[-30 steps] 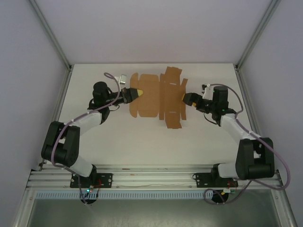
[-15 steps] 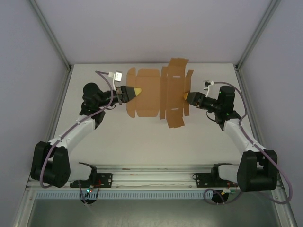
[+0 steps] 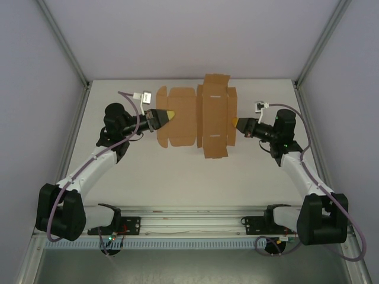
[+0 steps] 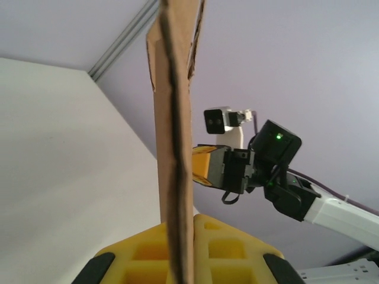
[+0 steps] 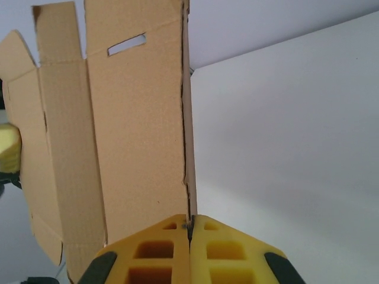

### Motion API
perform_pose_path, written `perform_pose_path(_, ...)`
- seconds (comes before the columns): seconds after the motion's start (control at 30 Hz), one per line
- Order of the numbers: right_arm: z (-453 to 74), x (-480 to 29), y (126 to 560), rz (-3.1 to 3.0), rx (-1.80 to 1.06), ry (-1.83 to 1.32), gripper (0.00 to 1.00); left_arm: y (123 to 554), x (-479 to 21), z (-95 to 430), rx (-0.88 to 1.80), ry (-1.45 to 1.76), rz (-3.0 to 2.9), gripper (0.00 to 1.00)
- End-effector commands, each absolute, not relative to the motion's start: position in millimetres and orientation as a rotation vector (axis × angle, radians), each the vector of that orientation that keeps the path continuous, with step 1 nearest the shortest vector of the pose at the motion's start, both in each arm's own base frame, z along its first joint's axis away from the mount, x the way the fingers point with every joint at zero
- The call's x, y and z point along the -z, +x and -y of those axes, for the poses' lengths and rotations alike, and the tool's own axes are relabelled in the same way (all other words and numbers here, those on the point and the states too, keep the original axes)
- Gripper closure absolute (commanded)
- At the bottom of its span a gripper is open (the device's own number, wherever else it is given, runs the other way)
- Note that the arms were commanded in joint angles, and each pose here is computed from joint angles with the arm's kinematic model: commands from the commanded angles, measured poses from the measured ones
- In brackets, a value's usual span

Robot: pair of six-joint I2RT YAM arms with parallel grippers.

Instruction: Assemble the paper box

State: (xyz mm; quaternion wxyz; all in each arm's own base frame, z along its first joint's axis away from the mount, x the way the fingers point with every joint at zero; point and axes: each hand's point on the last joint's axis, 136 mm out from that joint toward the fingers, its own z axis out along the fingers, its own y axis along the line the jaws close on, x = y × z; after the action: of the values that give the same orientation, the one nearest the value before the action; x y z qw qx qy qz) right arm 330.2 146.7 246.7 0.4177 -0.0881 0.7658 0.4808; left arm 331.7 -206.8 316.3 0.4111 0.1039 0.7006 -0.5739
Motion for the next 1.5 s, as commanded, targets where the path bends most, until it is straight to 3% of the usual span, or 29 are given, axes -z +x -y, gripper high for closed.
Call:
perform_pose_path(0.0,-144,-243,329,-1.905,-1.120,-0.282,1.00,340,-306,201,1.343,0.224,-1.795,0.98)
perform_pose_path(0.03,-142,-240,330,-1.917,-1.084,-0.294,1.00,343,-296,198,1.309,0.198,-1.834,0.81)
perform_pose_path(0.13,-139,-224,331,-1.976,-0.969,-0.332,1.00,354,-254,178,1.107,0.070,-1.984,0.02)
perform_pose_path(0.37,-150,-173,323,-2.141,-0.584,-0.606,1.00,348,-175,112,0.645,-0.234,-2.233,0.00)
perform_pose_path(0.9,-186,-135,391,-1.735,0.681,-1.352,1.00,377,-181,134,0.733,-0.187,-2.287,0.00)
perform_pose_path(1.13,-227,-138,392,-1.557,0.632,-1.409,1.00,406,-165,143,0.692,-0.140,-2.372,0.00)
perform_pose_path(1.47,-240,-152,375,-1.534,0.473,-1.400,1.00,434,-135,175,0.575,0.111,-2.467,0.00)
